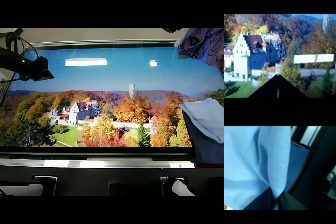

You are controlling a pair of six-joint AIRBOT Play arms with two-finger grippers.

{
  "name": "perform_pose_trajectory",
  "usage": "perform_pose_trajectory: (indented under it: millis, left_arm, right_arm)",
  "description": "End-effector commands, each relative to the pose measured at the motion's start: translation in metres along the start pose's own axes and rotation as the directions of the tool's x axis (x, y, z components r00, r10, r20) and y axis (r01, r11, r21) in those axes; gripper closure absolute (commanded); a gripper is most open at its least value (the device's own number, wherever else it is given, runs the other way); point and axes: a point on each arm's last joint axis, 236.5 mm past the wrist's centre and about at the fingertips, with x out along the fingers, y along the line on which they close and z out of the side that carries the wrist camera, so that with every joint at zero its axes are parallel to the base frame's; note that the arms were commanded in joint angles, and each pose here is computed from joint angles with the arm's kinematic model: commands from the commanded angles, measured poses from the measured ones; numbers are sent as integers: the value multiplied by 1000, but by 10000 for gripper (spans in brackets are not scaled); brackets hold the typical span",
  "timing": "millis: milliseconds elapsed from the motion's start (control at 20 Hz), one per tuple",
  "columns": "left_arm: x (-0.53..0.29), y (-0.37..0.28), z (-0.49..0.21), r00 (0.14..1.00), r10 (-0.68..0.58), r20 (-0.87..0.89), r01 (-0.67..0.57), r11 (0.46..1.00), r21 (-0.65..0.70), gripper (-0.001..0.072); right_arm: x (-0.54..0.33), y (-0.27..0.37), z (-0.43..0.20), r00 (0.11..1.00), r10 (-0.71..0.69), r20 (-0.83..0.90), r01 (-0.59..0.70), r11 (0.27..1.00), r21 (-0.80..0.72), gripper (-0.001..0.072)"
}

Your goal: Fold the clothes and pants, and hang the long-sleeved shirts on hangers.

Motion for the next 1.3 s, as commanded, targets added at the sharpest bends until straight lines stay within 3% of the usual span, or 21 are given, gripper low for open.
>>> perform_pose_trajectory:
  millis: [0, 450, 1000, 1050, 1150, 1250]
  left_arm:
    - [0, 0, 0, 1000, 0, 0, 0, 1000, -1, 688]
    - [0, 0, 0, 1000, 0, 0, 0, 1000, -1, 688]
    - [0, 0, 0, 1000, 0, -1, 0, 1000, -1, 688]
    - [0, 0, 0, 1000, 0, 0, 0, 1000, -1, 688]
    - [0, 0, 0, 1000, 0, 0, 0, 1000, -1, 688]
    - [1, 0, 0, 1000, 0, -1, 0, 1000, -1, 688]
  right_arm:
    - [30, -16, -20, 998, -47, -53, 47, 999, 6, 679]
    - [64, -27, -56, 978, -128, -163, 130, 991, 4, 679]
    - [65, -43, -48, 972, -197, -126, 196, 980, -24, 669]
    - [65, -44, -47, 971, -203, -122, 200, 979, -37, 582]
    - [65, -50, -37, 971, -226, -81, 215, 969, -124, 270]
    - [62, -50, -16, 974, -226, 1, 222, 955, -196, 257]
